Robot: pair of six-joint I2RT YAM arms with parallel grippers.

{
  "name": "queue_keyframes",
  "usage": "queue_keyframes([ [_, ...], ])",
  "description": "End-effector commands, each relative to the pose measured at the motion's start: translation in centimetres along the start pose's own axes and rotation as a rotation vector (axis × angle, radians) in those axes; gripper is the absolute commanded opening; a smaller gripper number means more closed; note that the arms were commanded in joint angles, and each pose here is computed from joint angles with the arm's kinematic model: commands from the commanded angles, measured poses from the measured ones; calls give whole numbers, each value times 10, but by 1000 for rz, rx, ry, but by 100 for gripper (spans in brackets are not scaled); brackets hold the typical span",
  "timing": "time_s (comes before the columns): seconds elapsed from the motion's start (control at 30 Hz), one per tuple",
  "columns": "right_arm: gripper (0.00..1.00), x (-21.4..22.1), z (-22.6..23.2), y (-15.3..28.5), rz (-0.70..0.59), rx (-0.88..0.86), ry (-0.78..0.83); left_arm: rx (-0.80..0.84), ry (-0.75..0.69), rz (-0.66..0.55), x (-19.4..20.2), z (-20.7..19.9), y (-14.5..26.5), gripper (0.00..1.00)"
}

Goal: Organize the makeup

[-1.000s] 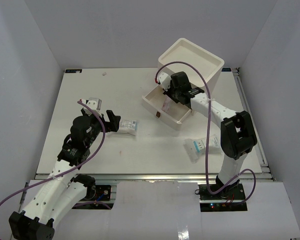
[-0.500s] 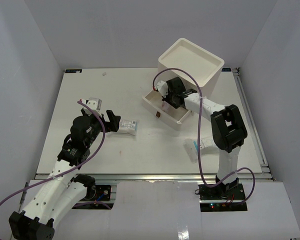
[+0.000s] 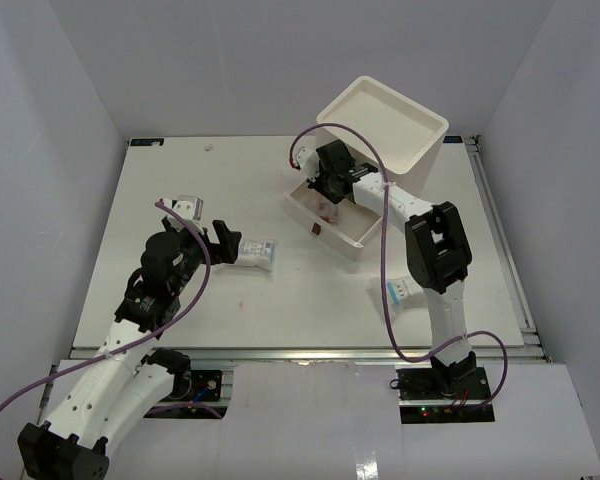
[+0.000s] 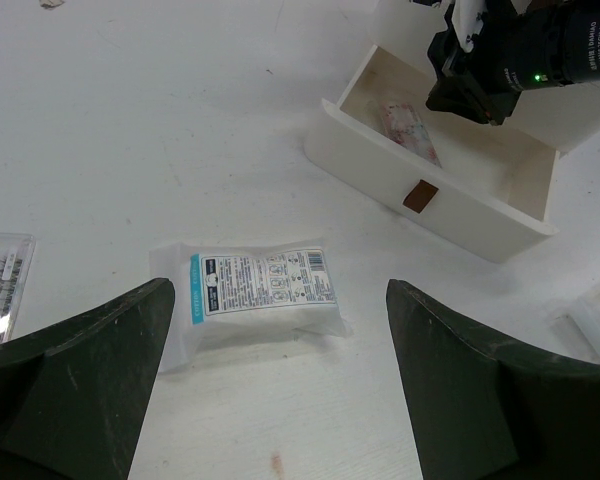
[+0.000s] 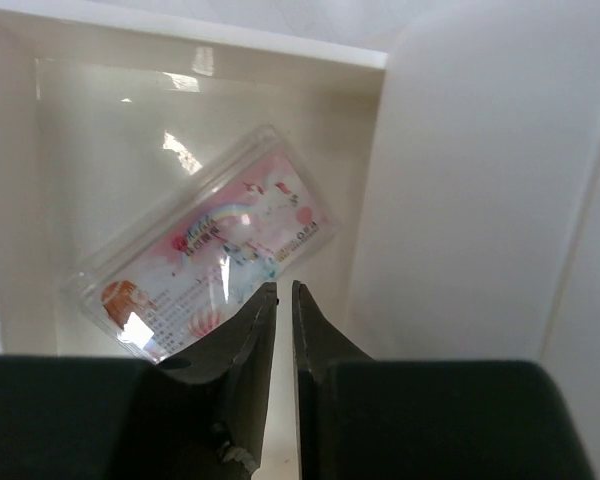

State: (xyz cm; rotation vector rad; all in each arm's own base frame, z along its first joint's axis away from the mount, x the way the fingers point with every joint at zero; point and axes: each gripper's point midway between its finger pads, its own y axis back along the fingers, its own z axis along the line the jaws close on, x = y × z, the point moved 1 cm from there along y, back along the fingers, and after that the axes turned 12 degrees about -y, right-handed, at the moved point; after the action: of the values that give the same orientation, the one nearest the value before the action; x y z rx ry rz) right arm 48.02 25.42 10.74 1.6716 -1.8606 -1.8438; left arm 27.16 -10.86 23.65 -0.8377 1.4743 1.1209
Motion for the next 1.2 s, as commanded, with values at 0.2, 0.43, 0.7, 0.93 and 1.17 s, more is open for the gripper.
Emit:
queue_keyframes([
  [0.2,40,-54,25,74,-185,-219,-78,-131,26,88,19,22,-8,98],
  [0.43,53,-50,99,178,-338,-719,-78,-192,144,317,66,74,-42,98],
  [0.7,72,-31,131,231,-419,-951,-16,-311,157,505,106,166,-75,98],
  [0.93,73,-22,133,244,-444,-989,-11,-408,52,625,149,213,-86,98],
  [1.17,74,-18,129,248,-460,-977,-6,-401,-85,620,144,230,-91,98],
])
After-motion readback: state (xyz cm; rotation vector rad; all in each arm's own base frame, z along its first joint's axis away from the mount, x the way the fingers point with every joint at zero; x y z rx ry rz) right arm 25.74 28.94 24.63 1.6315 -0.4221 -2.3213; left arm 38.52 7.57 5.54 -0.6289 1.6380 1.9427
